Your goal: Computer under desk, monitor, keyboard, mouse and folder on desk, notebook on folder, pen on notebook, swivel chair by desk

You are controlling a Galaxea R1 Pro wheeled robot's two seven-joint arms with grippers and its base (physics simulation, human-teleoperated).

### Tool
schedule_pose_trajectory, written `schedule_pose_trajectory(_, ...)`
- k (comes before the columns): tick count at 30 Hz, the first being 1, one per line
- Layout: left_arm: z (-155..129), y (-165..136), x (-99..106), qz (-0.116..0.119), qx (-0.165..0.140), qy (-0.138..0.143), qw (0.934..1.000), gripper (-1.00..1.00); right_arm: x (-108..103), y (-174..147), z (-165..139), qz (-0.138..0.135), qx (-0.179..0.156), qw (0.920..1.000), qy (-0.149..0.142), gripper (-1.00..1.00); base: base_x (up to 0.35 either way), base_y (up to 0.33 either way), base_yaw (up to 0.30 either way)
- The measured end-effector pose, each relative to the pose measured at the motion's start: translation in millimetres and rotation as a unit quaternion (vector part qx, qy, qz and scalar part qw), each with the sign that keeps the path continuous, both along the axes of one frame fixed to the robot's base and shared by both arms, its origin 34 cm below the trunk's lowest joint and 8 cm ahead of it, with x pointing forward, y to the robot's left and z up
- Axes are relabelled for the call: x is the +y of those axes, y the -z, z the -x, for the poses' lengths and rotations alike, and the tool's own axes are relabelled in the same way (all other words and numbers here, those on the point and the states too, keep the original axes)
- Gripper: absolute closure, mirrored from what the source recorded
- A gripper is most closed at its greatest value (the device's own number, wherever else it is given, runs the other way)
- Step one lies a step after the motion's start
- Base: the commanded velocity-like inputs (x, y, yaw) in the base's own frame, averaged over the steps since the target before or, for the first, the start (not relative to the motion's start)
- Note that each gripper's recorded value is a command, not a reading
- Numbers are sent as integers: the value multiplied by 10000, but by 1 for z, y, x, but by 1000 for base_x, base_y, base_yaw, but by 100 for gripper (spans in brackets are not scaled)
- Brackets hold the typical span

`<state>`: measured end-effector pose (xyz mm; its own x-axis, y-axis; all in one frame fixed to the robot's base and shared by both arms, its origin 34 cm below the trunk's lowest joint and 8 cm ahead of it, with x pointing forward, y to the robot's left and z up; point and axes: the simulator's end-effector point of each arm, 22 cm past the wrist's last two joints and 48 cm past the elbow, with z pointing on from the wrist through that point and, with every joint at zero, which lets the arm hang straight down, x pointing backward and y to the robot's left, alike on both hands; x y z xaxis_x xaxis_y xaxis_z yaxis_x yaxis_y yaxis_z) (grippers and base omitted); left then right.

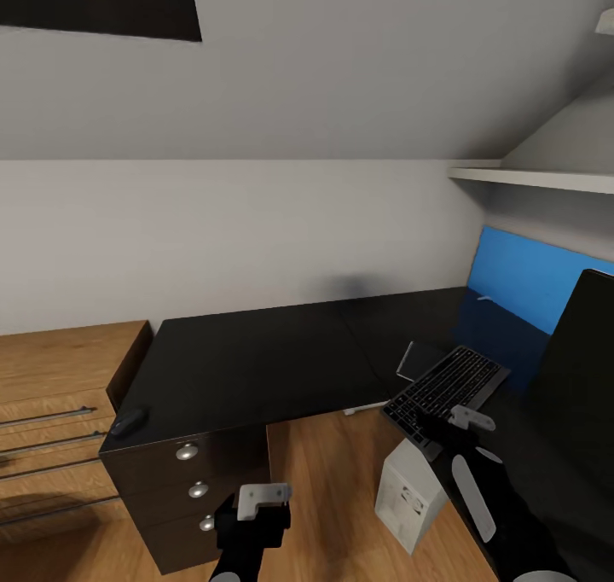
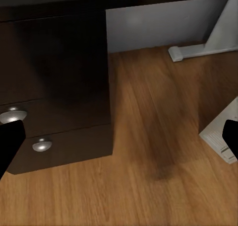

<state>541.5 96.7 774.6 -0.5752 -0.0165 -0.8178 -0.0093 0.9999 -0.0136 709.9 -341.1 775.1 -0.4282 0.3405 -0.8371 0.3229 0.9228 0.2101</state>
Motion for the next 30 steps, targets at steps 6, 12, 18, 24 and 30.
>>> schedule_pose_trajectory(6,0,0,1,-5,-12,-17,10000,-100,-2,0,0,22,-11,10000,33,-100,85,-70,0)
schedule_pose_trajectory(12,0,-1,1,-11,-19,-15,10000,-100,-5,1,1,35,-6,10000,54,-100,102,-88,0)
schedule_pose_trajectory(18,-2,-7,0,22,-90,-17,10000,-100,-8,1,1,52,-4,10000,71,-100,10,-9,0)
schedule_pose_trajectory(24,-4,-12,-3,80,-171,-12,9998,-100,-8,12,5,82,108,9999,72,-100,1,-1,0)
schedule_pose_trajectory(30,-5,-4,-1,105,-213,-50,9997,-100,-10,33,10,165,250,9995,66,-100,0,0,0)
